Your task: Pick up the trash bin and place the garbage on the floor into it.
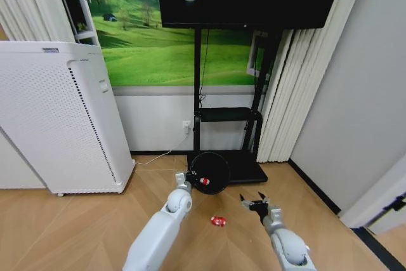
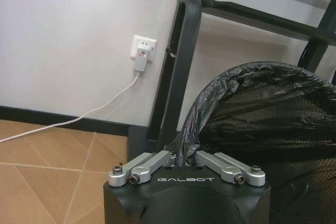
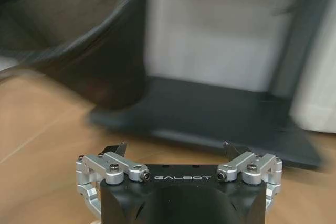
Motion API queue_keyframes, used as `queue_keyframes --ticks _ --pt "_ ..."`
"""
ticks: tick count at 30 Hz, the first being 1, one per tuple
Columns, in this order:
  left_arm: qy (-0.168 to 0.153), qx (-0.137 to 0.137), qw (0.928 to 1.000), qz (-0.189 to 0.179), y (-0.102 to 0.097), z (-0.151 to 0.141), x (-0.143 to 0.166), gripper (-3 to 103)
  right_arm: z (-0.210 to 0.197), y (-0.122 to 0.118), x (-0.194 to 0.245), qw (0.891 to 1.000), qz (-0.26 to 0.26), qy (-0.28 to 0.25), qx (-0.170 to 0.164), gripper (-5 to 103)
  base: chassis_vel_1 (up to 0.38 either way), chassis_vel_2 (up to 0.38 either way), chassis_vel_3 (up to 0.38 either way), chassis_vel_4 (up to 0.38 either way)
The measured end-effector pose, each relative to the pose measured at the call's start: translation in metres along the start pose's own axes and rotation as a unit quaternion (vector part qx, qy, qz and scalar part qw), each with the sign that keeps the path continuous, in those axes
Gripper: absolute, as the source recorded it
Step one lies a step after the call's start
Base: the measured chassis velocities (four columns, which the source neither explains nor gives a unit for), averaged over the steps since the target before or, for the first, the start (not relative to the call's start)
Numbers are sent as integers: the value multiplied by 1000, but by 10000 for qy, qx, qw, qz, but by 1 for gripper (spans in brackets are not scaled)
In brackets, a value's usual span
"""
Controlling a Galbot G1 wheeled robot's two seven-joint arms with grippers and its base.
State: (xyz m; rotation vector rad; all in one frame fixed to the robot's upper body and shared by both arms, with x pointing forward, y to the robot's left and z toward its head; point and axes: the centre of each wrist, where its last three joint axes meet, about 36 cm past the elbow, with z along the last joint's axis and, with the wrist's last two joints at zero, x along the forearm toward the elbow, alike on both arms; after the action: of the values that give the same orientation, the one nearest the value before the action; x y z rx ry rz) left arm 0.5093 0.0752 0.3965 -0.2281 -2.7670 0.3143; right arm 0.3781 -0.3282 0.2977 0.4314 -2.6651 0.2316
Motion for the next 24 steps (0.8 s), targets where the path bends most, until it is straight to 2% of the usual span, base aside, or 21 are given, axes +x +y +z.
queue_keyframes --ticks 2,3,4,5,7,8,9,10,11,13,14,15,16,18,19,21,24 --pt "-36 -20 10000 12 0 -4 -1 3 10 -5 -20 9949 -865 359 373 100 39 40 -27 -59" --pt "-36 -20 10000 12 0 -4 -1 3 10 -5 -20 9949 -865 359 373 100 31 26 -25 -59" --pt "-49 -20 10000 15 -1 -5 -3 3 12 -6 -32 9904 -1155 483 582 100 0 0 0 0" --pt "-49 -20 10000 15 -1 -5 -3 3 12 -6 -32 9904 -1155 483 582 100 0 0 0 0" --pt "-68 -13 10000 30 -4 -9 -6 3 7 -1 -63 9765 -1561 749 1283 100 0 0 0 0" --pt "-68 -13 10000 30 -4 -9 -6 3 7 -1 -63 9765 -1561 749 1283 100 0 0 0 0" --pt "-89 -19 9999 56 -5 -11 -8 3 2 5 -78 9678 -1744 847 1607 100 0 0 0 0" --pt "-98 -21 9999 75 -6 -13 -9 3 0 9 -85 9633 -1840 896 1737 100 0 0 0 0" --pt "-98 -21 9999 75 -6 -13 -9 3 0 9 -85 9633 -1840 896 1737 100 0 0 0 0" --pt "-120 -6 9999 107 -11 -16 -12 3 -6 22 -112 9476 -2111 1103 2127 100 0 0 0 0" --pt "-120 -6 9999 107 -11 -16 -12 3 -6 22 -112 9476 -2111 1103 2127 100 0 0 0 0" --pt "-130 3 9998 124 -14 -17 -12 3 -7 27 -123 9398 -2220 1223 2292 100 0 0 0 0" --pt "-130 3 9998 124 -14 -17 -12 3 -7 27 -123 9398 -2220 1223 2292 100 0 0 0 0" --pt "-141 6 9997 181 -22 -20 -12 3 -2 35 -135 9294 -2350 1408 2472 100 0 0 0 0" --pt "-141 6 9997 181 -22 -20 -12 3 -2 35 -135 9294 -2350 1408 2472 100 0 0 0 0" --pt "-179 20 9996 205 -26 -26 -9 3 7 39 -142 9228 -2400 1575 2569 100 0 0 0 0" --pt "-195 14 9996 188 -26 -29 -7 3 16 38 -149 9213 -2333 1671 2623 100 0 0 0 0"
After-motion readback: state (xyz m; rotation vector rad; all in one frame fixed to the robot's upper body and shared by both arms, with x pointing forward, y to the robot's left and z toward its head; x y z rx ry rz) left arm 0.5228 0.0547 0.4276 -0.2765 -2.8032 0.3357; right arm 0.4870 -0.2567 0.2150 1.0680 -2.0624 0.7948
